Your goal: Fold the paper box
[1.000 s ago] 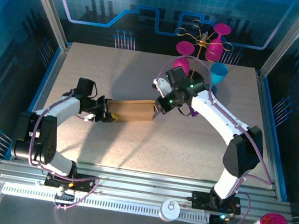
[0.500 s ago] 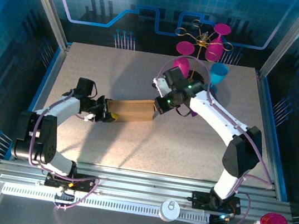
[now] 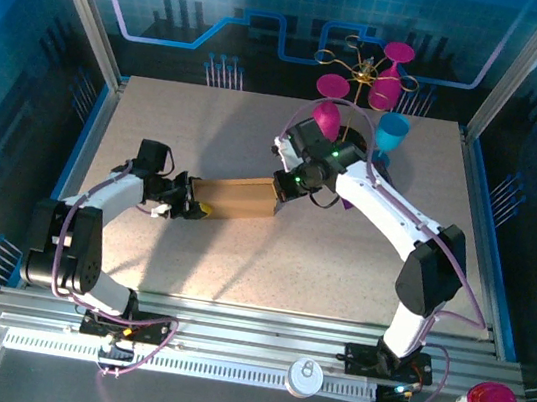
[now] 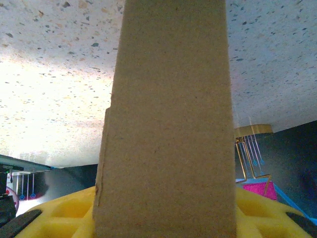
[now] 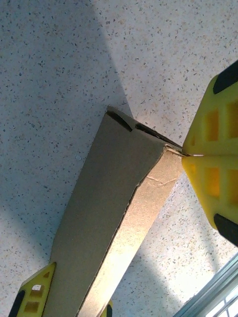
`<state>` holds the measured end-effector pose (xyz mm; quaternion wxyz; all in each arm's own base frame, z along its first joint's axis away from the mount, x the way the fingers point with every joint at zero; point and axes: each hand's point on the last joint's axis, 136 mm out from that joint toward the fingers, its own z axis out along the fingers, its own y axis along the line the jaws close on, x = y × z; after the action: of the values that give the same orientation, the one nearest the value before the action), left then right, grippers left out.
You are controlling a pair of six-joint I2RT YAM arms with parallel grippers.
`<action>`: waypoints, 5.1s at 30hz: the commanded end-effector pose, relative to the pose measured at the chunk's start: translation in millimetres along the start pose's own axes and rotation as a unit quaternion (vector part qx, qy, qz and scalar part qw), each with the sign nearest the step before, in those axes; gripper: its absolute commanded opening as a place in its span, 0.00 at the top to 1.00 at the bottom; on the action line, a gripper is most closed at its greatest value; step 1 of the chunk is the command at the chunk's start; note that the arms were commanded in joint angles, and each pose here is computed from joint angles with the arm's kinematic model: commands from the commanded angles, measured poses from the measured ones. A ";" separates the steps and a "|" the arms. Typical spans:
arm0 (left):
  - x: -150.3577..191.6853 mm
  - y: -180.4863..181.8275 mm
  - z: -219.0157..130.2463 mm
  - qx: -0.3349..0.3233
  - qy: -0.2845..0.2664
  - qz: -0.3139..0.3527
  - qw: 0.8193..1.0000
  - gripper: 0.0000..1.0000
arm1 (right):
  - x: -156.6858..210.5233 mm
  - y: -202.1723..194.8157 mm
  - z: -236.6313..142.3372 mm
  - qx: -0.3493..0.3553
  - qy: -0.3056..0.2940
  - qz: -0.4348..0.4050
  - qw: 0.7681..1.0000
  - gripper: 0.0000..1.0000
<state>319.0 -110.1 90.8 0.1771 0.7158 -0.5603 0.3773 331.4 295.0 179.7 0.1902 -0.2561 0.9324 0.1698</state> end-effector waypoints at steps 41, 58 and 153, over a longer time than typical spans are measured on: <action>-33.5 5.4 6.4 -0.015 -0.048 -0.042 0.998 0.92 | -8.7 22.4 -43.2 -0.183 -0.083 0.225 0.953 0.49; -34.0 2.3 5.8 -0.015 -0.049 -0.043 0.998 0.93 | -12.5 8.3 11.1 -0.299 0.014 0.551 0.779 0.25; -39.3 -14.0 1.1 -0.021 -0.042 -0.023 0.999 0.91 | -27.7 -16.0 9.3 -0.050 -0.013 -0.120 0.991 0.65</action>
<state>341.7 -96.3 91.3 0.1838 0.7036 -0.5652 0.3895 364.3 291.1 174.4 0.2056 -0.3707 0.8838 0.1978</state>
